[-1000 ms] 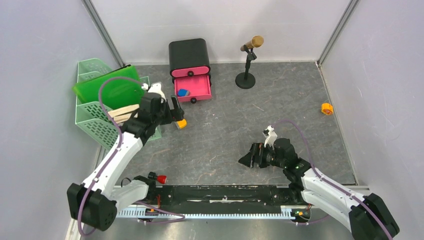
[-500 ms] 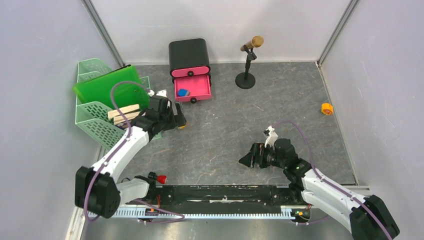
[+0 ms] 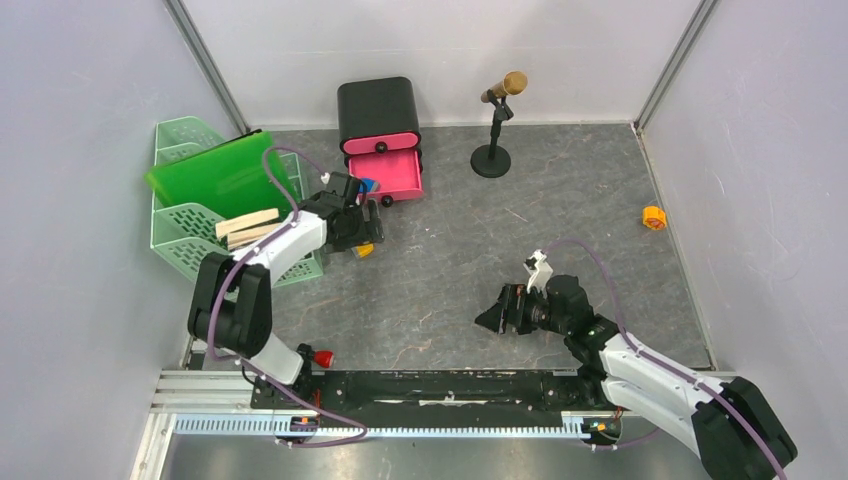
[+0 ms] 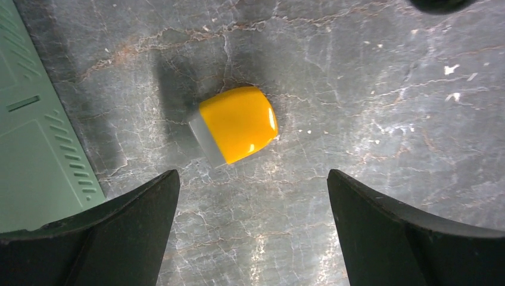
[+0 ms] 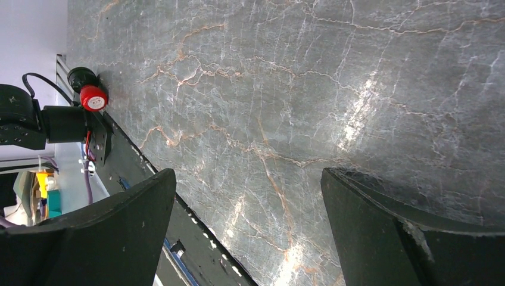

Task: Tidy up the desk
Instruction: Pick up the stationery from the center of the board.

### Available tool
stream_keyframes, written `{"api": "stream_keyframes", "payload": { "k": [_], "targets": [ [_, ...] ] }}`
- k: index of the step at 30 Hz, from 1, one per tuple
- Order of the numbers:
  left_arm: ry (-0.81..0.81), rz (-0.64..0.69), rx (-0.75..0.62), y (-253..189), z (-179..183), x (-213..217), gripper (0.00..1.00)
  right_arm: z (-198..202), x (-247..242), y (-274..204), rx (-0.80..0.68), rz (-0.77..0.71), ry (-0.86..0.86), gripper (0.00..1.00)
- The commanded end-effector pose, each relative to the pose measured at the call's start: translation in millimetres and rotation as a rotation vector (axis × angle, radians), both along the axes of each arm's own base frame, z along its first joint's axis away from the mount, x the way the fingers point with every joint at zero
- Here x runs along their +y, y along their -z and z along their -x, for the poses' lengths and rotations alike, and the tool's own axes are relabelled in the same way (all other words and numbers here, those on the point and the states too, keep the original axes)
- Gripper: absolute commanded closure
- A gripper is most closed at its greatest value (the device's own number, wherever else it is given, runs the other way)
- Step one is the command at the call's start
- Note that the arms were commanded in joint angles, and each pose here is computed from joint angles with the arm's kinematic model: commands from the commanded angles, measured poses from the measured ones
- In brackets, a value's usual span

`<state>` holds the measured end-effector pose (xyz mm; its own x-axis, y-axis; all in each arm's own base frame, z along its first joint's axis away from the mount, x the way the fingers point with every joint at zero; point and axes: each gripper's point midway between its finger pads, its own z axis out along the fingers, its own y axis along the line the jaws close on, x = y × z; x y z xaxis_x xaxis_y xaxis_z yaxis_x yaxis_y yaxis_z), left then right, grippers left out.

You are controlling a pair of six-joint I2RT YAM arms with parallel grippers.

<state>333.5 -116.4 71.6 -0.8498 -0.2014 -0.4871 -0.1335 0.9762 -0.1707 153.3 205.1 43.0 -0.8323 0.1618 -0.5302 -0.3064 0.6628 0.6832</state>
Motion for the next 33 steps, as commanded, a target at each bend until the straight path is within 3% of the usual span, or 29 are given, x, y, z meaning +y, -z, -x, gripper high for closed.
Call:
{"api": "stream_keyframes", "payload": {
  "k": [1,16,30,33],
  "targets": [
    [0.011,-0.028,-0.019,1.3,-16.9,0.7,0.00,5.8,-3.9,12.8,0.053,0.033,-0.001,0.01],
    [0.004,-0.100,0.041,41.3,-17.9,10.0,0.03,7.3,-2.6,15.1,0.067,0.037,-0.014,0.01],
    [0.001,-0.159,0.036,47.4,-30.5,16.4,0.17,6.9,-2.8,14.6,0.064,0.035,-0.011,0.01],
    [0.009,-0.175,0.044,51.1,-32.0,17.9,0.25,7.2,-2.5,14.6,0.066,0.035,-0.012,0.01]
  ]
}}
